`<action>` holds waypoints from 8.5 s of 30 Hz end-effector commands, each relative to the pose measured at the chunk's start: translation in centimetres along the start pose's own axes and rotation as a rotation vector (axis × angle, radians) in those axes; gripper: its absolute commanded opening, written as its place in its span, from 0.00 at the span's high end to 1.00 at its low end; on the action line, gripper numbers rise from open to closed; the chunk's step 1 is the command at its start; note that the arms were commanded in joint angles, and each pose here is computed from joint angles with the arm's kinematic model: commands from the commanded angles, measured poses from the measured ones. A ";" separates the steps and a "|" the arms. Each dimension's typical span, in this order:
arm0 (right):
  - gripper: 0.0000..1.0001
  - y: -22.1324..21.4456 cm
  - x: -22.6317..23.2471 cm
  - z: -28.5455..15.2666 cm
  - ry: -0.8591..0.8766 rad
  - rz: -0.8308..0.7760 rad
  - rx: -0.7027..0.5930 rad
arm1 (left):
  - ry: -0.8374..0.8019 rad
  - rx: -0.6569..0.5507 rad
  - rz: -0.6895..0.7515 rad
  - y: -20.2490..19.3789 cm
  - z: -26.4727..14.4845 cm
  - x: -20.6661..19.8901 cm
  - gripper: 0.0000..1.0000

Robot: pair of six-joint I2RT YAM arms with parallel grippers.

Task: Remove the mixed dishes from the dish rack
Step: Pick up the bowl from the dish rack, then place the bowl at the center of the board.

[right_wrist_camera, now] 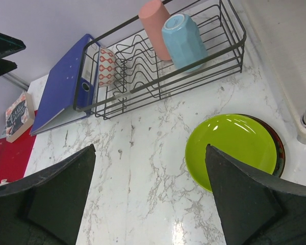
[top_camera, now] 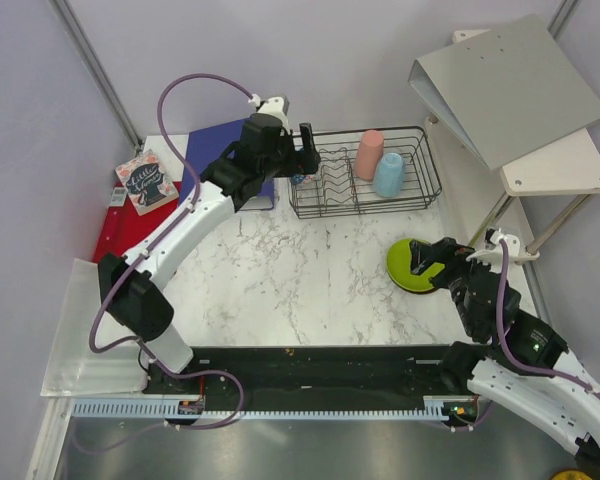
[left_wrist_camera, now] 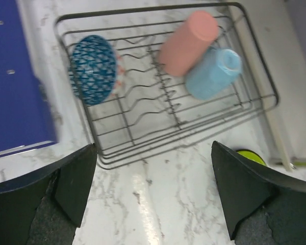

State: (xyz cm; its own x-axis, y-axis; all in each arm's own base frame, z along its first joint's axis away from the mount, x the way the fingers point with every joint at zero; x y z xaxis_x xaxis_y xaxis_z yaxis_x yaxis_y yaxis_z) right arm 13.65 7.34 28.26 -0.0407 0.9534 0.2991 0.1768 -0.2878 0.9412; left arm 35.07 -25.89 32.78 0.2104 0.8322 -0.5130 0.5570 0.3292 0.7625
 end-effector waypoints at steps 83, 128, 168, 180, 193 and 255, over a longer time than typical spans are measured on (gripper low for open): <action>0.04 -2.3 3.6 4.1 0.026 -0.112 0.085 | -0.032 0.108 0.299 0.4 12.1 5.9 0.98; 0.04 -2.8 3.0 4.3 -0.020 -0.161 0.099 | -0.774 0.208 -0.284 5.4 13.6 10.3 0.98; 0.03 -1.3 7.3 4.0 0.059 -0.386 0.553 | -0.199 0.262 1.275 -22.6 -15.6 1.8 0.98; 0.02 -4.7 8.9 3.8 0.287 -0.394 0.659 | -0.479 0.364 1.306 -26.3 -15.2 0.9 0.98; 0.02 -8.4 11.1 5.1 0.396 -0.415 0.760 | -0.607 0.354 1.291 -26.9 -15.1 -0.8 0.98; 1.00 -12.0 6.5 17.7 -0.059 -0.214 0.650 | 0.040 0.165 -0.091 -17.4 -12.5 7.3 0.01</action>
State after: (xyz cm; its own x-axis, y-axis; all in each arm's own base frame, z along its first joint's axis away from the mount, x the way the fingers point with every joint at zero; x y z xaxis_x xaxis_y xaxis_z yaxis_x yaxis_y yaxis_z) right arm 26.43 16.42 16.71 -0.0937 0.9956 -0.0006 0.7526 0.0712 0.6547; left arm 17.74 -19.26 21.16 0.2980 0.8961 -0.3290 0.6154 0.0831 0.7838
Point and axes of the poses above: each gripper's point midway between its finger pads, its own z axis out along the fingers, its own x axis along the line the jaws close on, y = z × x, the point moved 7 cm from there along -z, back along the fingers, and after that the axes turned 11 degrees about -z, right-handed, at the moved point
